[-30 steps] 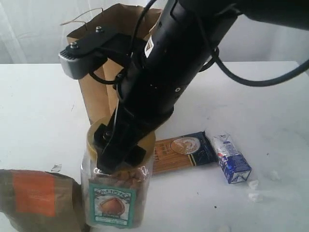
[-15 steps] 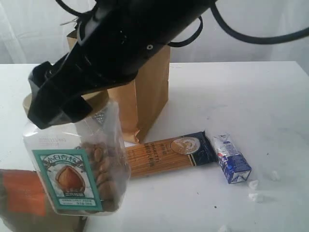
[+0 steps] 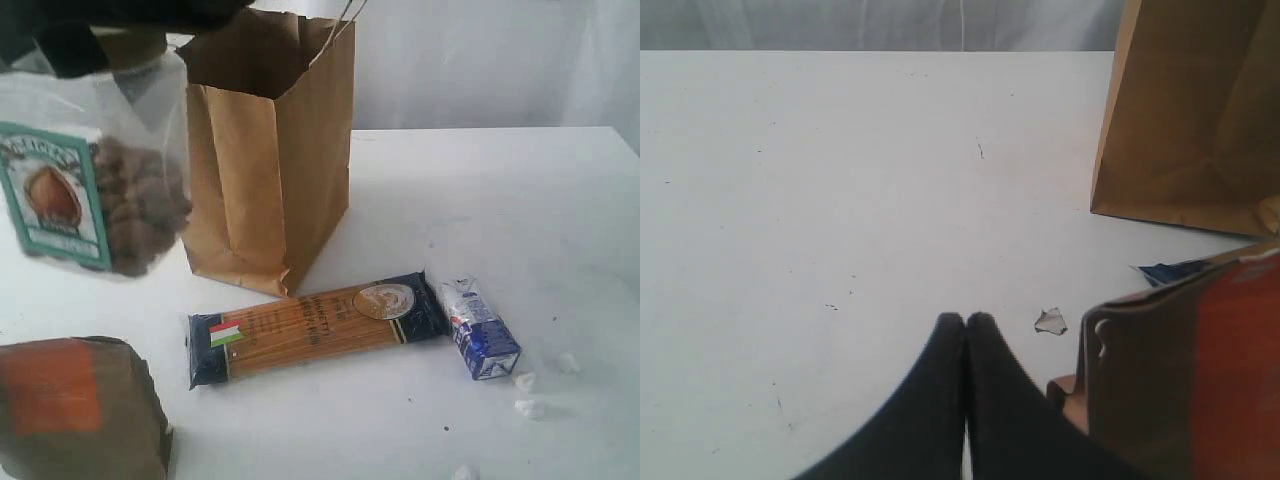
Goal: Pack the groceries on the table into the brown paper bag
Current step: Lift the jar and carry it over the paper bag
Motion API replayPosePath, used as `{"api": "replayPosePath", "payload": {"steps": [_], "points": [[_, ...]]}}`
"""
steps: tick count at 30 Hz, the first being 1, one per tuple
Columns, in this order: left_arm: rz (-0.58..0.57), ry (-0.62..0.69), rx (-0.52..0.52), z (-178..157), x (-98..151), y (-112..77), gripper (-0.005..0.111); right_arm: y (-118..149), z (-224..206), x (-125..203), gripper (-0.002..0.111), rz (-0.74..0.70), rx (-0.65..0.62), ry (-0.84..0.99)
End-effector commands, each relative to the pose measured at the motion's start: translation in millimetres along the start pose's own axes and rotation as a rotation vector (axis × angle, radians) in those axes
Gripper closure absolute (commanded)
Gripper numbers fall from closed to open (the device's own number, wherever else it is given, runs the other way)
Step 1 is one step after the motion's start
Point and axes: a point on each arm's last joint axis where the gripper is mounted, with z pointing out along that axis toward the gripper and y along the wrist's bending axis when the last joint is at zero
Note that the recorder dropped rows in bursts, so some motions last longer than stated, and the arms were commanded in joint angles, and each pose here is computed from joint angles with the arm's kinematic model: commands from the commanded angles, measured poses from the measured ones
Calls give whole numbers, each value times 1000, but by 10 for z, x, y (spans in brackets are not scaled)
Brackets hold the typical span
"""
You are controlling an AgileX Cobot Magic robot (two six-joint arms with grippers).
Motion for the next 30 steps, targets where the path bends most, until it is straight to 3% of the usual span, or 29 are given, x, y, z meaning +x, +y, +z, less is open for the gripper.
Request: {"api": "replayPosePath", "payload": {"steps": [1, 12, 17, 23, 30], "points": [[-13, -3, 10, -4, 5, -7, 107, -67, -123, -272, 54, 5, 106, -251], [-13, -3, 10, -4, 5, -7, 107, -258, -263, -551, 54, -183, 374, -579], [-13, -3, 10, -4, 5, -7, 107, -355, -173, -556, 54, -309, 490, -617], [-13, -3, 10, -4, 5, -7, 107, -451, -29, -518, 54, -304, 549, -651], [-13, -3, 10, -4, 5, -7, 107, -564, 192, -317, 54, -337, 564, -561]]}}
